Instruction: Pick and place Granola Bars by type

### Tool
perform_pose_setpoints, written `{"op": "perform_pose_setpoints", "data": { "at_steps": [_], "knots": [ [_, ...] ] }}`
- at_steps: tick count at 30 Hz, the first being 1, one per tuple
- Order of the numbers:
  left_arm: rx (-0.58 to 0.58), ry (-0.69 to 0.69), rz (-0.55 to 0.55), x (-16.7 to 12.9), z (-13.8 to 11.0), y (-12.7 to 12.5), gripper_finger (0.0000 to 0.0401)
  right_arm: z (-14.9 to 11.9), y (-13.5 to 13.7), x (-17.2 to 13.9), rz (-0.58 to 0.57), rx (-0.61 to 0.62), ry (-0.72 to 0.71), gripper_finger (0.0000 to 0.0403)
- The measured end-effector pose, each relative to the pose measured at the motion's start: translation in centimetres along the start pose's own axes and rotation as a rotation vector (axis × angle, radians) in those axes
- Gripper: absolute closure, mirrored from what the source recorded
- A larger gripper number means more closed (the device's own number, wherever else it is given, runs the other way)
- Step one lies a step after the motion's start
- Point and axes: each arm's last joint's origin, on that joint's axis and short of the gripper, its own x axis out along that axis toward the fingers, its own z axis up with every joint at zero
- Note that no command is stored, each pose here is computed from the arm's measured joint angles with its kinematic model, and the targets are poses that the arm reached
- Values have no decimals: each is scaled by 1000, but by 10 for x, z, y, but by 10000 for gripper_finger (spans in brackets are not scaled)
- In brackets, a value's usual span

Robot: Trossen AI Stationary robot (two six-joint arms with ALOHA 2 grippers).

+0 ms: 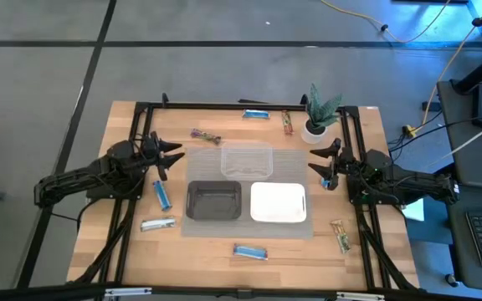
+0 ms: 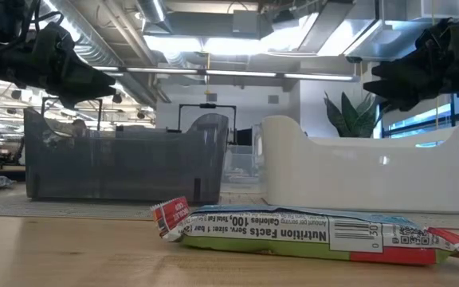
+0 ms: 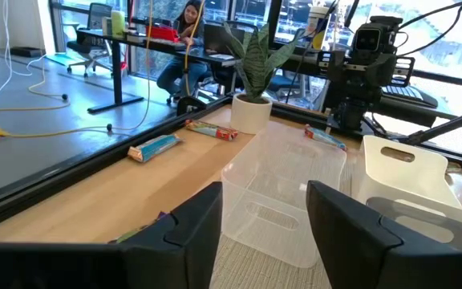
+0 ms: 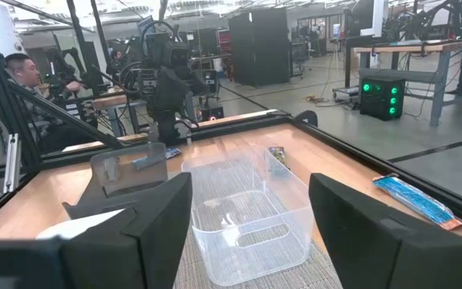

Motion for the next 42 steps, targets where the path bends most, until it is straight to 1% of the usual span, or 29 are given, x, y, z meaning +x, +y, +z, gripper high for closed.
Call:
{"op": "perform_pose_setpoints", "data": {
  "at_steps": [25, 29, 31, 33, 35, 37, 39, 42],
  "knots": [
    [0, -1, 0, 0, 0, 0, 227, 0, 0, 0, 0, 1, -1, 148],
    [0, 0, 0, 0, 0, 0, 227, 0, 0, 0, -1, 23, -1, 148],
    [0, 0, 0, 0, 0, 0, 226, 1, -1, 0, -47, 21, -15, 148],
    [0, 0, 0, 0, 0, 0, 226, 3, -3, 0, -121, 48, -45, 148],
    [0, 0, 0, 0, 0, 0, 227, 4, -4, 0, -157, 97, -61, 148],
    [0, -3, 12, 0, 0, 0, 228, 4, -4, 0, -157, 136, -64, 148],
    [-1, -19, 61, 0, 1, 2, 227, 4, -4, 0, -156, 149, -65, 148],
    [-1, -27, 90, 0, 1, 3, 226, 4, -4, 0, -155, 183, -68, 146]
  ]
}}
